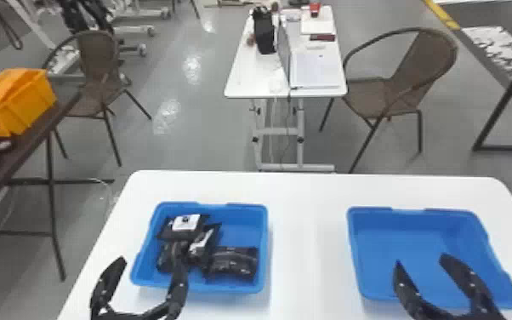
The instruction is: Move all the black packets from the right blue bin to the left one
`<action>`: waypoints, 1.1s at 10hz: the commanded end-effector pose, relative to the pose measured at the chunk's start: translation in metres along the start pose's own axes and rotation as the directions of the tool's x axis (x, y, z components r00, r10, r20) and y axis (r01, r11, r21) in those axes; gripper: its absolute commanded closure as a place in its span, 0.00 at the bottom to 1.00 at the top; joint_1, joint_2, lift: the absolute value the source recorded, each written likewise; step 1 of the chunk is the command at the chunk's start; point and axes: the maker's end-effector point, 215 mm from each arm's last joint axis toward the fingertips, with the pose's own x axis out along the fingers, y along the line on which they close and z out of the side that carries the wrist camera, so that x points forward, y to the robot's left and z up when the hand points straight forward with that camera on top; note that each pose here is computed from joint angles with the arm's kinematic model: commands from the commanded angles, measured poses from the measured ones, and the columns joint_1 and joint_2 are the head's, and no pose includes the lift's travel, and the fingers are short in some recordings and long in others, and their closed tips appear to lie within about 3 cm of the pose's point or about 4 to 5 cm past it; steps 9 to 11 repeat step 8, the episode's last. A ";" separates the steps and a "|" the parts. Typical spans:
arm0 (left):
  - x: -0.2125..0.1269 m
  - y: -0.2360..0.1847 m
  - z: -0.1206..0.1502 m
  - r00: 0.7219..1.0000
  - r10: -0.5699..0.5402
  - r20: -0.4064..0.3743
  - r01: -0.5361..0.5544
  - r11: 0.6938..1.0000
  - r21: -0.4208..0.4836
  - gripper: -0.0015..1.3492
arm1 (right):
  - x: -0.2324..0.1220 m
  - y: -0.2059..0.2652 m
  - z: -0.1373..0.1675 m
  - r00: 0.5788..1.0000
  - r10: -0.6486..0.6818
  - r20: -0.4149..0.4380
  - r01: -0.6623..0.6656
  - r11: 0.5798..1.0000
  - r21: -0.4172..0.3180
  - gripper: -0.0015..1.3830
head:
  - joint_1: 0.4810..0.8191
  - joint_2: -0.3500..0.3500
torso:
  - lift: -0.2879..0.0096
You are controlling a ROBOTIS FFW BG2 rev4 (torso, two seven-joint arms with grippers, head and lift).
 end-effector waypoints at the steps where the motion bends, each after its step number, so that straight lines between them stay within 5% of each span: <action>1: 0.000 -0.001 0.000 1.000 0.000 0.001 0.000 1.000 -0.005 0.07 | -0.001 -0.001 0.000 1.000 -0.005 0.003 0.005 1.000 -0.002 0.28 | 0.63 0.66 | 0.97; 11: 0.000 0.002 0.004 1.000 0.006 0.012 -0.006 1.000 -0.005 0.07 | -0.002 -0.002 -0.004 1.000 -0.022 -0.012 0.023 1.000 0.017 0.28 | 0.63 0.65 | 0.97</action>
